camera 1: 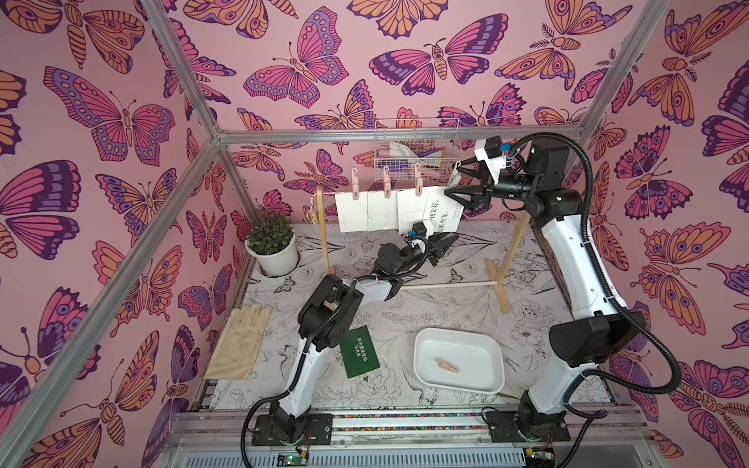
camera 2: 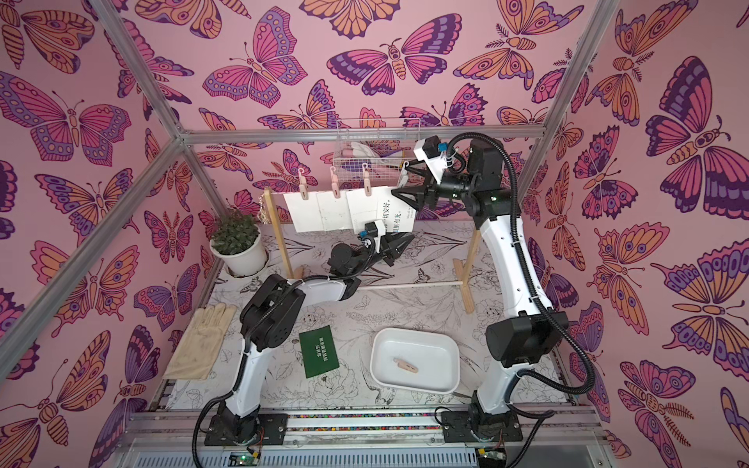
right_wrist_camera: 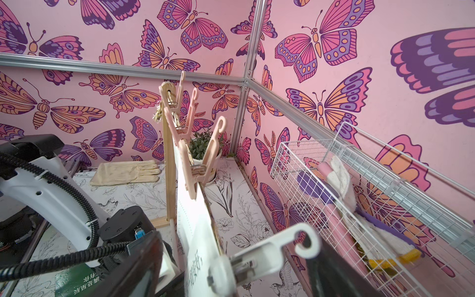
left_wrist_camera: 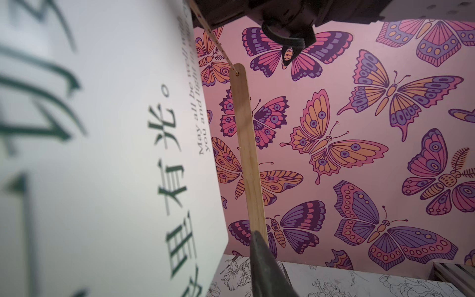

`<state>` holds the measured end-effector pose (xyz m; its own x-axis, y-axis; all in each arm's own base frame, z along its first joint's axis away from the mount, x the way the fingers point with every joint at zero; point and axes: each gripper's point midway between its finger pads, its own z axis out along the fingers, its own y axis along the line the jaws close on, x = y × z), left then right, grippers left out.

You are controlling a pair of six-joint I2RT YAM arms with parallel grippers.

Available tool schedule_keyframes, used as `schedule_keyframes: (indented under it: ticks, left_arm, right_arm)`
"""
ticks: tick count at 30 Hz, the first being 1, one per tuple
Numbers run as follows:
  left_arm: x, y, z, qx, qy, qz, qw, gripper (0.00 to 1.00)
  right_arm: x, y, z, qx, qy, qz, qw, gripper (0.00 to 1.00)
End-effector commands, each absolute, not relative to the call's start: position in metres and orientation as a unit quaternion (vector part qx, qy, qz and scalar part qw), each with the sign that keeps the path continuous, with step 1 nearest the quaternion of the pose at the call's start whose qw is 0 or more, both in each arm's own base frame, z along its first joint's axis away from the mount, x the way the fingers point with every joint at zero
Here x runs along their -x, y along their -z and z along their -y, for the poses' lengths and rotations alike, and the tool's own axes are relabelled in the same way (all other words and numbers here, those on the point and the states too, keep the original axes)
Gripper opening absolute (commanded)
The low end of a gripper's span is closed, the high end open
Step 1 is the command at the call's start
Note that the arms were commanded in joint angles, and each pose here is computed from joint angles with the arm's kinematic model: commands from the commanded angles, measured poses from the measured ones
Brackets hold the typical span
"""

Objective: Remove the postcards from the strings
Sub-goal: Pinch the postcard on the clothesline.

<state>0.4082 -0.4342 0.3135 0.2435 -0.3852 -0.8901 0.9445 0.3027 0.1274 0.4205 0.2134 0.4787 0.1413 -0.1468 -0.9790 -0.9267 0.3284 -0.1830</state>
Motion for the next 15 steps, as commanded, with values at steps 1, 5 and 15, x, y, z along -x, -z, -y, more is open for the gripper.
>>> schedule_keyframes:
  ticks: [1, 5, 15]
  left_arm:
    - [-0.4056, -0.3322, 0.4247, -0.343, 0.47, -0.375, 0.722, 0.23]
    - [-0.407, -0.3369, 0.4241, -0.336, 0.478, -0.375, 0.72, 0.13]
    - [-0.4073, -0.3393, 0.4231, -0.33, 0.483, -0.377, 0.718, 0.0]
  right_arm:
    - [-0.4147, -0.4786, -0.2174, 0.483, -0.339, -0.557, 0.584, 0.86]
    - [-0.4149, -0.477, -0.2179, 0.482, -0.339, -0.558, 0.583, 0.86]
    - [-0.4183, -0.4753, -0.2181, 0.479, -0.333, -0.563, 0.586, 0.86]
